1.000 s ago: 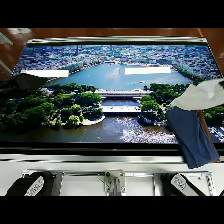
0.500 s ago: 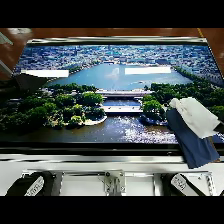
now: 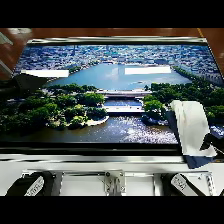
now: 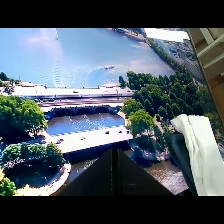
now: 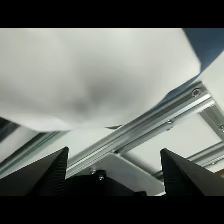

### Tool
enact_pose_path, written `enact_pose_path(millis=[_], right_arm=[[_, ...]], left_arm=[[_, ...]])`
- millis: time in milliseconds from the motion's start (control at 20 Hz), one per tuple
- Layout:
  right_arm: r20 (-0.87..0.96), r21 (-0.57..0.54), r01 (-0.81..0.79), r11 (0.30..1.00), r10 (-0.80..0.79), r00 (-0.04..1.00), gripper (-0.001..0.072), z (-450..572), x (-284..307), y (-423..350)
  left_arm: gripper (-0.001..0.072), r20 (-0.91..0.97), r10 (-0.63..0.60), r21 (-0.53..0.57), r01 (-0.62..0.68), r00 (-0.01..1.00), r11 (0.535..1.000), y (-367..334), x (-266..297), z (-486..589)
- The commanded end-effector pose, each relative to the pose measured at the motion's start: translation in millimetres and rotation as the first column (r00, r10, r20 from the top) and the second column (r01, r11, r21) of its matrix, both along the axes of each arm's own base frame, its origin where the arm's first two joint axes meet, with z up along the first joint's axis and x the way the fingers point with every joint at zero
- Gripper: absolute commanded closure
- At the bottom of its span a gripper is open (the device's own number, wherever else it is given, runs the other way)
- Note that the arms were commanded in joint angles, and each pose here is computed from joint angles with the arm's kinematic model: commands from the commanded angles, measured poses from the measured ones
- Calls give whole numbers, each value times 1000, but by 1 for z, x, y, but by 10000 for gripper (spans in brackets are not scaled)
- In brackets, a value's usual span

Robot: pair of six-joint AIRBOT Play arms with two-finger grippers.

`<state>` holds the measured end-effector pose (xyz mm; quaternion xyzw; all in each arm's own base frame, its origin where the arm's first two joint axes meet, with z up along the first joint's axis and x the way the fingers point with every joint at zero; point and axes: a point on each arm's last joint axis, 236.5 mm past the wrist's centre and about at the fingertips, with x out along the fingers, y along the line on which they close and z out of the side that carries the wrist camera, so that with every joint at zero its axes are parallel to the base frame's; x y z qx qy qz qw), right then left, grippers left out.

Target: Fold the shirts.

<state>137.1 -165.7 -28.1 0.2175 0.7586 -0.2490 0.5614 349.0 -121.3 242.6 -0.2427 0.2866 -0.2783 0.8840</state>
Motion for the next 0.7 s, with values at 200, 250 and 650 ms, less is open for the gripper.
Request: enact_pose_path(millis=[200, 250, 650], right_arm=[[468, -208, 78, 975, 29, 883, 23, 115, 103, -43], [664, -182, 96, 979, 50, 746, 24, 158, 150, -32], [585, -252, -368, 895, 444, 678, 24, 148, 202, 136]], left_arm=[[678, 72, 38, 123, -47, 997, 991, 17, 31, -10], [678, 28, 32, 216, -38, 999, 976, 22, 38, -29], [144, -484, 117, 709, 311, 867, 633, 16, 39, -153]])
